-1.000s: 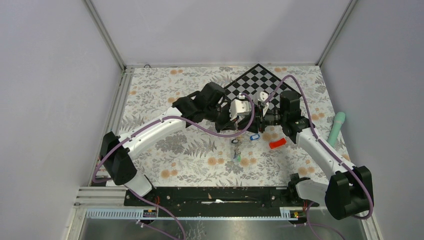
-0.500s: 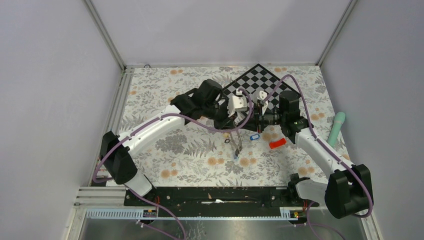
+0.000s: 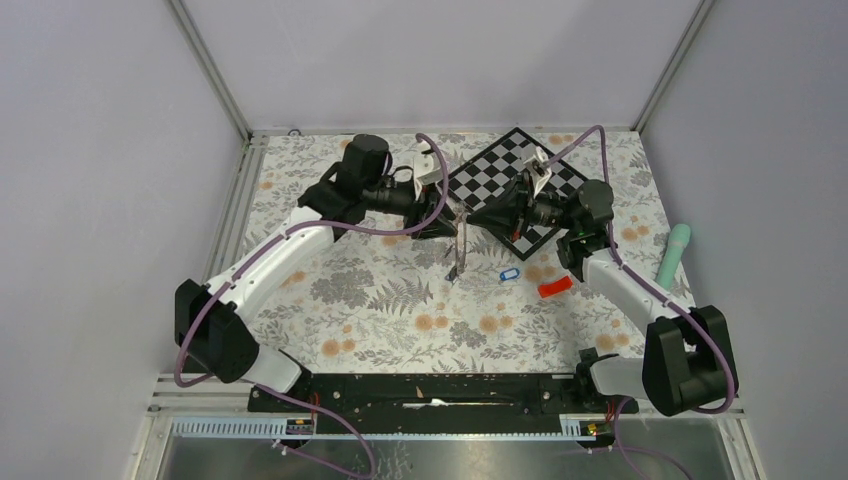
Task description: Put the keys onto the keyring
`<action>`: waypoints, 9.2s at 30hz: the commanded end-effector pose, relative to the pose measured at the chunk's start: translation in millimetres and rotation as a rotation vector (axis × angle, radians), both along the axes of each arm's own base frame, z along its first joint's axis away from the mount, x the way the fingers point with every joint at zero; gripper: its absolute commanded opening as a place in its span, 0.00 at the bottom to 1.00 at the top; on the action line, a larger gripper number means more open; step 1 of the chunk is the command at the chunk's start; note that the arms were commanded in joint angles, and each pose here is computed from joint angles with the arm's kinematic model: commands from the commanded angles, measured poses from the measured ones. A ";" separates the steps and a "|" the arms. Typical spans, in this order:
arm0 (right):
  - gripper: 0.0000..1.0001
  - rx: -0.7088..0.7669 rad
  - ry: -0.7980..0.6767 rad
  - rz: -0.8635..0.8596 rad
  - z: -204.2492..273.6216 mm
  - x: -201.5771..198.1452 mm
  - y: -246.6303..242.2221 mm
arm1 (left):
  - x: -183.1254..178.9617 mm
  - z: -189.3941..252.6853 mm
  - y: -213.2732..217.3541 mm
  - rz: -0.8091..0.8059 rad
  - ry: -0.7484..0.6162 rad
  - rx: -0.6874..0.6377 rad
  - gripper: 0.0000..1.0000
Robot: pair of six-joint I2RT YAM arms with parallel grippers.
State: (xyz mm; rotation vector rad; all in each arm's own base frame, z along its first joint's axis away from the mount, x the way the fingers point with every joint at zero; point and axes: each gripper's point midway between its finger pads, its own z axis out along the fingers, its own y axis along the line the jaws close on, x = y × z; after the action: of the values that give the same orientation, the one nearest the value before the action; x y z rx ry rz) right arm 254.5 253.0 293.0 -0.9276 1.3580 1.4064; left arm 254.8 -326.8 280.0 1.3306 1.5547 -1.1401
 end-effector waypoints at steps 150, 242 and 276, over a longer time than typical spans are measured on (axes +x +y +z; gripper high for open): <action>0.31 -1.090 0.376 -0.339 -277.3 34.9 -131.8 | -10.6 -19.8 38.3 0.113 -0.221 0.218 0.00; 0.00 -0.292 0.063 0.014 -48.4 -12.4 -2.0 | -8.0 -12.2 -19.4 0.130 -0.355 0.157 0.00; 0.00 -0.338 0.089 -0.047 -63.9 1.2 -4.2 | -20.7 -7.6 -20.2 0.078 -0.347 0.131 0.00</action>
State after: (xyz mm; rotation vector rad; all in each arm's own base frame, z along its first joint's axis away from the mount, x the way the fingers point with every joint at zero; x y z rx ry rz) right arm 250.9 247.6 229.4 -1.0457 1.7209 1.2433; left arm 241.1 -338.9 237.4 1.4796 1.5632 -0.6772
